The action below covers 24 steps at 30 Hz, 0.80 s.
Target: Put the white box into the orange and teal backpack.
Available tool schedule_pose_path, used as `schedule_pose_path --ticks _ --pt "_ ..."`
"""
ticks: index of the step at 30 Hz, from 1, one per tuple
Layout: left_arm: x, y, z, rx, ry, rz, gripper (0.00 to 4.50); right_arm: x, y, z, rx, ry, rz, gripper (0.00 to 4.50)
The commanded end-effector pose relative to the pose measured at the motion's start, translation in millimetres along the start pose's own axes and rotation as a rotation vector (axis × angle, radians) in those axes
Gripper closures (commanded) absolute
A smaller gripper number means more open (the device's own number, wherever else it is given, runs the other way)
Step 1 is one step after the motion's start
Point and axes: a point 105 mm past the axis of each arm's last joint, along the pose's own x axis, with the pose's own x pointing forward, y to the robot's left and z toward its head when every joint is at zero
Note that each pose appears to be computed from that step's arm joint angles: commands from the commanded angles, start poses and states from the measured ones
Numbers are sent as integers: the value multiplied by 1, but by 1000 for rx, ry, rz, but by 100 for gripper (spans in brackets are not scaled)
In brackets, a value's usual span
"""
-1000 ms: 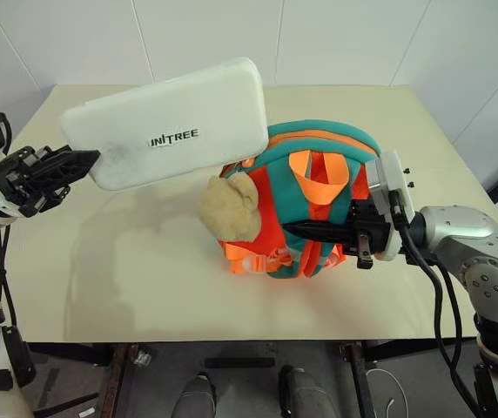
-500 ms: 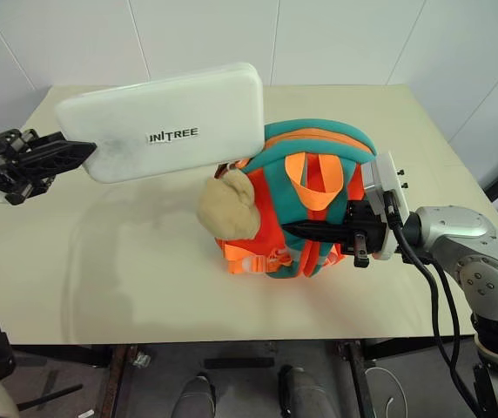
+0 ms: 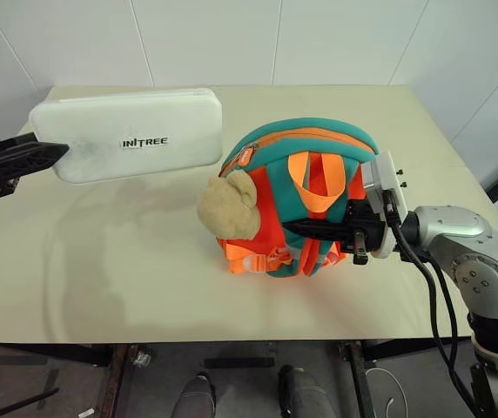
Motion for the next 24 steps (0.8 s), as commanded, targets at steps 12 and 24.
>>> schedule_pose_path --ticks 12,24 --pt "-18 -17 -3 28 -11 -102 334 3 1 7 -44 -26 27 450" --pt "-12 -25 4 63 -5 -160 334 3 -1 5 -41 -18 31 450"
